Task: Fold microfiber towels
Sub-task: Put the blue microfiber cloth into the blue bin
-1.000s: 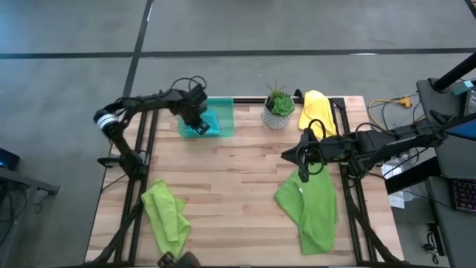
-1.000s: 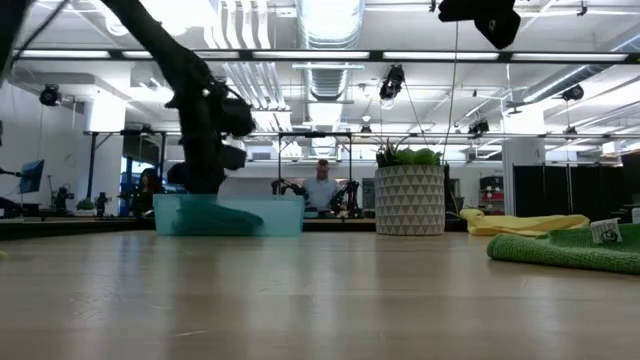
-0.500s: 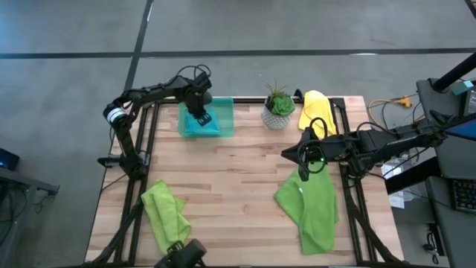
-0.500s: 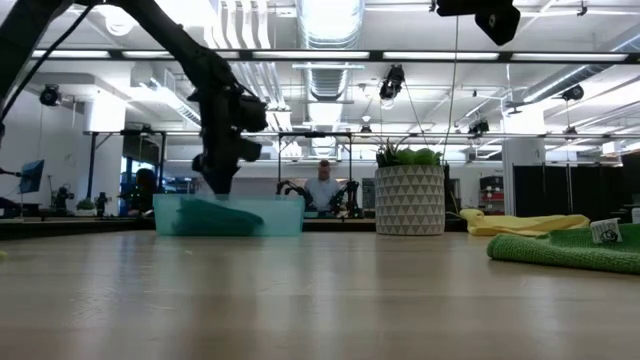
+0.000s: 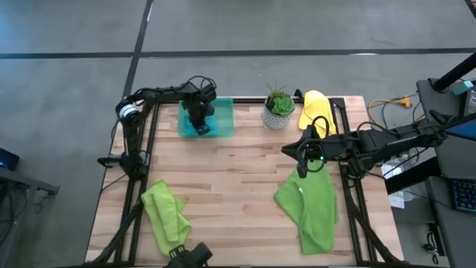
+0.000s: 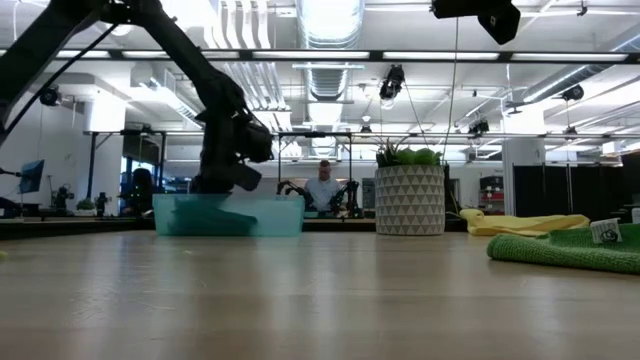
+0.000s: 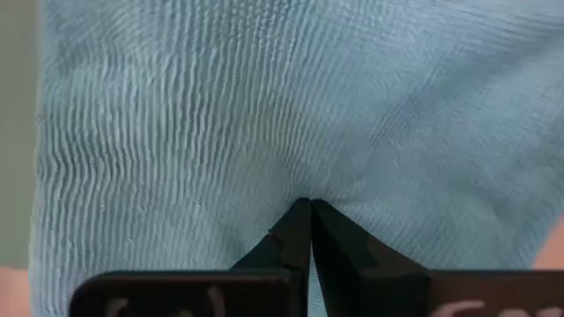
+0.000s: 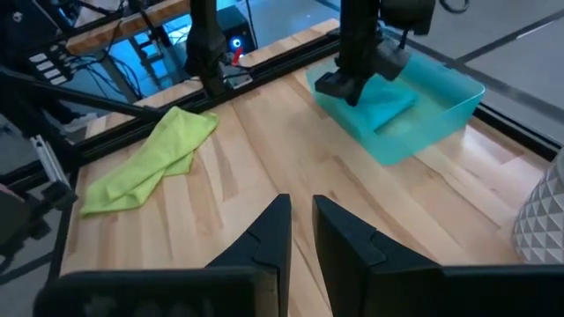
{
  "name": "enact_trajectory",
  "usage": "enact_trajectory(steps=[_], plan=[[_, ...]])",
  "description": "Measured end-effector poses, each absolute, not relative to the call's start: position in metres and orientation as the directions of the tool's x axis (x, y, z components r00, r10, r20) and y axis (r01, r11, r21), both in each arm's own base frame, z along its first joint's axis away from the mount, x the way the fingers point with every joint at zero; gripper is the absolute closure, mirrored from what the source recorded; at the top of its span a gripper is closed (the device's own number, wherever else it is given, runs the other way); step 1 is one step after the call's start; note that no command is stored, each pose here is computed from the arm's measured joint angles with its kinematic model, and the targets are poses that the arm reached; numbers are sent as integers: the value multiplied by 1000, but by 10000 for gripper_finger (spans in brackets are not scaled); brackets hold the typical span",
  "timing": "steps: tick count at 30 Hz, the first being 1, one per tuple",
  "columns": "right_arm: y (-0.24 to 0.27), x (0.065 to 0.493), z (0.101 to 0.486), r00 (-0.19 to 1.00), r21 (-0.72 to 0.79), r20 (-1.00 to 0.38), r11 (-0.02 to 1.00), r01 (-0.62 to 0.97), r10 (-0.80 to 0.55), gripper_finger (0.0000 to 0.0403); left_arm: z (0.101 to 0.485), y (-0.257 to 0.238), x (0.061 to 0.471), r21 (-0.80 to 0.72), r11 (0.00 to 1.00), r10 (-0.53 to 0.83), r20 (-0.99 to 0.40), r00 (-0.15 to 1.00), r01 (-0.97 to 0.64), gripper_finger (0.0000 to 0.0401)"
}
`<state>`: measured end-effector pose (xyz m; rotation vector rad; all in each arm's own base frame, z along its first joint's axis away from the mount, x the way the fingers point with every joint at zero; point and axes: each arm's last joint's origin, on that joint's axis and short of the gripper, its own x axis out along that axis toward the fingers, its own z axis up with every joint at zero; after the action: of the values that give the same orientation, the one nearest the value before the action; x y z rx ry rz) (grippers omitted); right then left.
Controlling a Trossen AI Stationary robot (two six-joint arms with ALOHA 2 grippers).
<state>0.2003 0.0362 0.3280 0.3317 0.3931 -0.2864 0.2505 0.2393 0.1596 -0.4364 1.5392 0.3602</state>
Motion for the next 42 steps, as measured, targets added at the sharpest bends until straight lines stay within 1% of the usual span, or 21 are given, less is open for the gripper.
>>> enact_trajectory(steps=[4, 7, 11, 13, 16, 19, 23, 25, 28, 32, 37, 42], plan=[[36, 200, 332, 889, 267, -408, 905, 332, -206, 357, 155, 239, 247, 40, 887, -11, -994, -109, -461, 401], [36, 200, 334, 892, 270, -403, 904, 330, -206, 357, 157, 241, 245, 126, 897, 62, -985, -162, -424, 401], [36, 200, 337, 895, 274, -395, 904, 329, -205, 357, 169, 247, 246, 240, 892, 175, -965, -197, -384, 401], [36, 200, 337, 895, 273, -397, 904, 329, -206, 357, 175, 248, 245, 262, 889, 202, -960, -192, -375, 401], [36, 200, 337, 895, 274, -396, 904, 330, -206, 357, 185, 247, 245, 259, 901, 215, -963, -160, -347, 401], [36, 201, 336, 892, 269, -397, 902, 337, -215, 357, 188, 245, 243, 248, 917, 210, -966, -152, -311, 401], [35, 201, 336, 889, 263, -395, 899, 350, -231, 357, 187, 240, 243, 125, 952, 103, -990, -92, -278, 401], [35, 201, 336, 889, 262, -395, 899, 352, -233, 357, 183, 239, 242, 102, 957, 81, -993, -88, -271, 401], [36, 201, 336, 889, 262, -395, 899, 351, -232, 357, 174, 237, 240, 97, 964, 67, -990, -127, -248, 401], [36, 201, 336, 889, 266, -395, 897, 353, -232, 357, 167, 241, 237, 191, 954, 139, -964, -225, -229, 401], [36, 202, 335, 888, 280, -397, 891, 358, -232, 357, 158, 246, 235, 179, 962, 124, -960, -250, -207, 401], [36, 202, 336, 889, 298, -396, 883, 361, -230, 357, 153, 252, 230, 203, 957, 134, -943, -303, -207, 401]])
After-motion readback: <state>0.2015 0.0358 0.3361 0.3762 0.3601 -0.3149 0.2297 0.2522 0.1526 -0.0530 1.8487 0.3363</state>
